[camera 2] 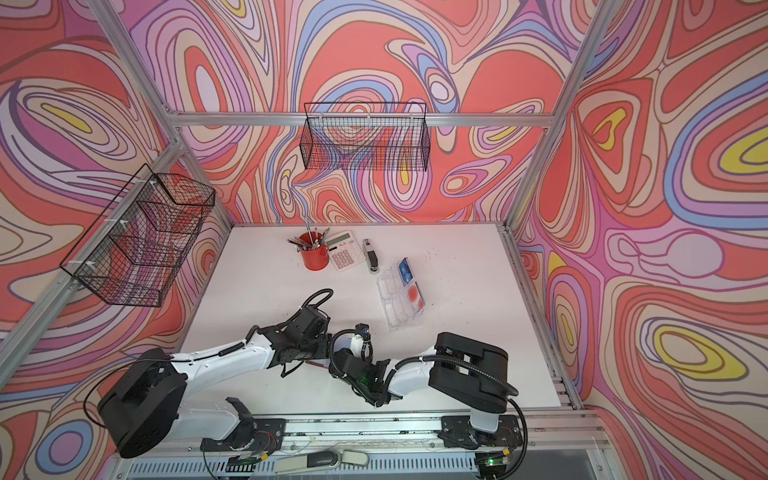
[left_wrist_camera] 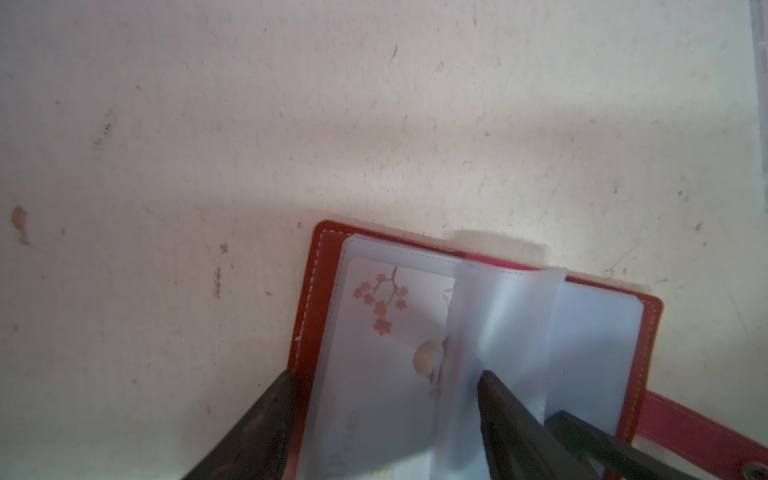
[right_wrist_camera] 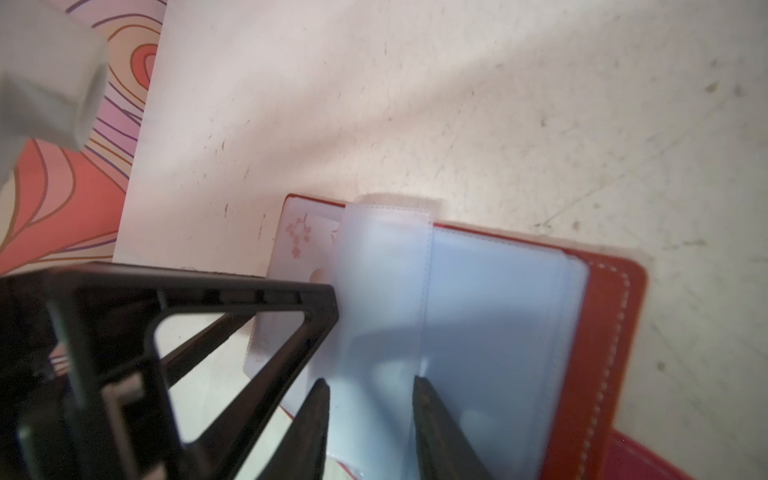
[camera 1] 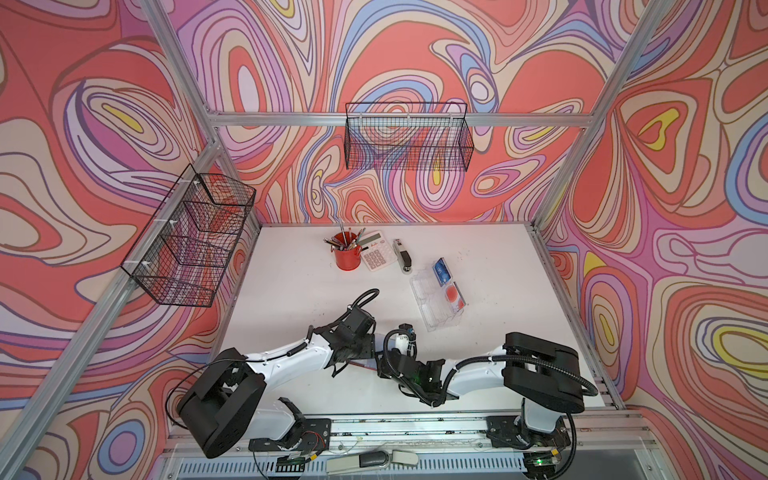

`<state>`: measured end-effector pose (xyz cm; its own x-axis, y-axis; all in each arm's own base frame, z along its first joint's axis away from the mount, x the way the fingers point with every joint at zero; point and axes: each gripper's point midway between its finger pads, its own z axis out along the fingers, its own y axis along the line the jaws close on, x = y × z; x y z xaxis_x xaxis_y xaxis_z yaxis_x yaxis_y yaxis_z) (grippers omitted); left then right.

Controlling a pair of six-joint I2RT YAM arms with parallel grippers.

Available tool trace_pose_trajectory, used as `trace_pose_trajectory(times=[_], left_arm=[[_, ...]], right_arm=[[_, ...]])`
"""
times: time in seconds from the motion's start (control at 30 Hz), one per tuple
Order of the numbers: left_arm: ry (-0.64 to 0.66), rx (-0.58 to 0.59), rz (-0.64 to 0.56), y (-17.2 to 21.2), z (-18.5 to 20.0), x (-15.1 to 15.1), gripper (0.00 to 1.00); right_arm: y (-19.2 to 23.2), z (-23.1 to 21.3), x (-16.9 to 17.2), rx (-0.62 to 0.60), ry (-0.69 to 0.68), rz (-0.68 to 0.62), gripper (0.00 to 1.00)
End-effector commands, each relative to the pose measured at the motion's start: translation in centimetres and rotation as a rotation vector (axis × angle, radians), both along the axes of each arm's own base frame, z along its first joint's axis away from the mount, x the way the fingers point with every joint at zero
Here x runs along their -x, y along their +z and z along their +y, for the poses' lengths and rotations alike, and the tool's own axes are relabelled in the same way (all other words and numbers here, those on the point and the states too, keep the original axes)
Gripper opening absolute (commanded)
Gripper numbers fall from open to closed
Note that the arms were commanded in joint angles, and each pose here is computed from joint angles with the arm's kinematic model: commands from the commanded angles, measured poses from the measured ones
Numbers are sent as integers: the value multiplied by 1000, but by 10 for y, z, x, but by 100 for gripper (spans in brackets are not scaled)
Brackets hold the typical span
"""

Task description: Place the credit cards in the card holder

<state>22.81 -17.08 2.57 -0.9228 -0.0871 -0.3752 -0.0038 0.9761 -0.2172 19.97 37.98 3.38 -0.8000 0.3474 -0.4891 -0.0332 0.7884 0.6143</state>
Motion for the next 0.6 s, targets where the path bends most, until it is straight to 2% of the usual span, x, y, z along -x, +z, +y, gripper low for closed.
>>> trace_pose_trajectory(times=[0.0, 0.23, 0.37, 0.57], left_arm=[[33, -60, 82, -15, 21, 23, 71], [35, -42, 71, -12, 22, 24, 71], [59, -49, 50, -6, 27, 24, 71], [205, -87, -49, 20, 59, 23, 75]], right_arm=[[-29, -20, 10, 40, -58, 103, 38], [-36, -7, 10, -42, -70, 158, 36], [-30, 10, 8, -80, -17, 156, 35], [-21, 37, 6, -121, 78, 134, 34]])
